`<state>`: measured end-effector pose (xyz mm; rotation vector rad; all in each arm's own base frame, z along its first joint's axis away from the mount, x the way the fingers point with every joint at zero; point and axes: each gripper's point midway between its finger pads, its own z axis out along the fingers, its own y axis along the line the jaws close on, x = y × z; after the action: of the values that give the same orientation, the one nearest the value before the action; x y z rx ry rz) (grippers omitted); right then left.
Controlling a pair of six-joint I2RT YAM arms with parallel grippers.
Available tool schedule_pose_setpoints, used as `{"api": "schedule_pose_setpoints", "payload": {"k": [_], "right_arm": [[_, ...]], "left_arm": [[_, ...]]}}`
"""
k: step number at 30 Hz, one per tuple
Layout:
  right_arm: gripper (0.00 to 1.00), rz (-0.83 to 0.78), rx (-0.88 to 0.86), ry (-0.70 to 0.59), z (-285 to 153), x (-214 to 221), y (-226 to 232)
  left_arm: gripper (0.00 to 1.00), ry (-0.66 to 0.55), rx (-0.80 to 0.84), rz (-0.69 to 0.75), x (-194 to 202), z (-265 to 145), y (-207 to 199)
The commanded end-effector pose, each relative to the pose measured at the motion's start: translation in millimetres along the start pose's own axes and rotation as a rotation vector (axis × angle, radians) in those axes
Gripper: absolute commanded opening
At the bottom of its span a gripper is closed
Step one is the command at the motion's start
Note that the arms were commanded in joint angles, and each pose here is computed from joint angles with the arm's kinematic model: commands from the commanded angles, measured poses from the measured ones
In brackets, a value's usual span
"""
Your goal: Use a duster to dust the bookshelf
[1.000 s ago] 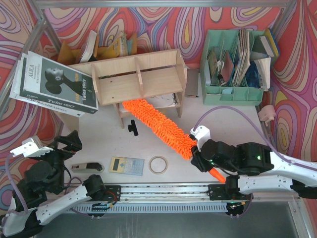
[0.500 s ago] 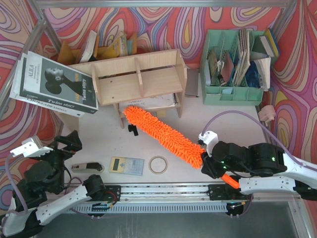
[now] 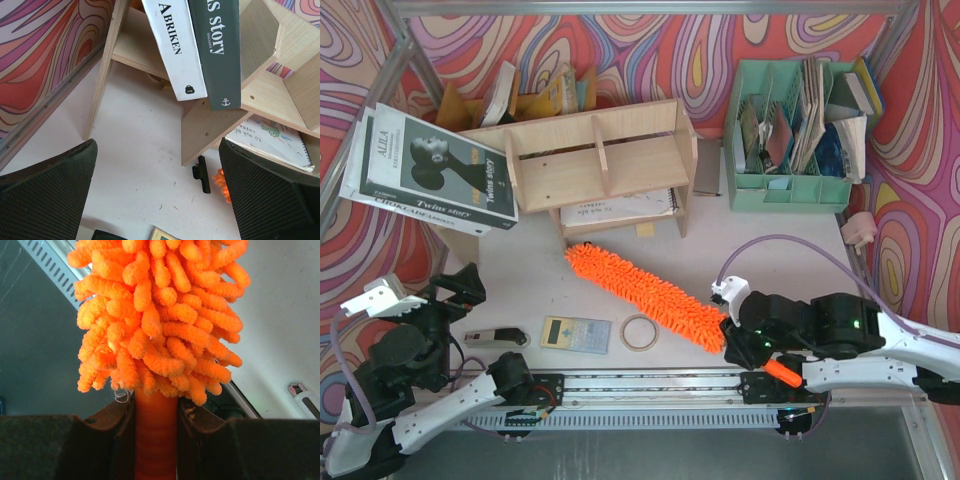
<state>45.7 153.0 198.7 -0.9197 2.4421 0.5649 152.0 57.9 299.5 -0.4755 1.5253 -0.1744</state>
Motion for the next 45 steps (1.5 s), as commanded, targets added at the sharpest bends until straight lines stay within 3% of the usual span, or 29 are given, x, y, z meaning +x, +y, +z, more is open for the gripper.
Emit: {"api": "schedule_pose_setpoints", "payload": {"k": [1, 21, 37, 45], "right_arm": [[0.0, 0.009, -0.027, -0.067, 3, -13, 6], [0.0, 0.061, 0.187, -0.11, 71, -38, -9], [0.0, 0.115, 0.265, -0.177, 98, -41, -22], [0.0, 0.286, 0.405, -0.231, 91, -30, -51]], "left_arm": [[0.99, -0.002, -0.002, 0.001, 1, 0, 2], [0.98, -0.001, 0.003, -0.005, 1, 0, 2], [0.98, -0.002, 0.0, -0.004, 1, 0, 2], [0.99, -0.004, -0.001, -0.005, 0, 0, 2]]}}
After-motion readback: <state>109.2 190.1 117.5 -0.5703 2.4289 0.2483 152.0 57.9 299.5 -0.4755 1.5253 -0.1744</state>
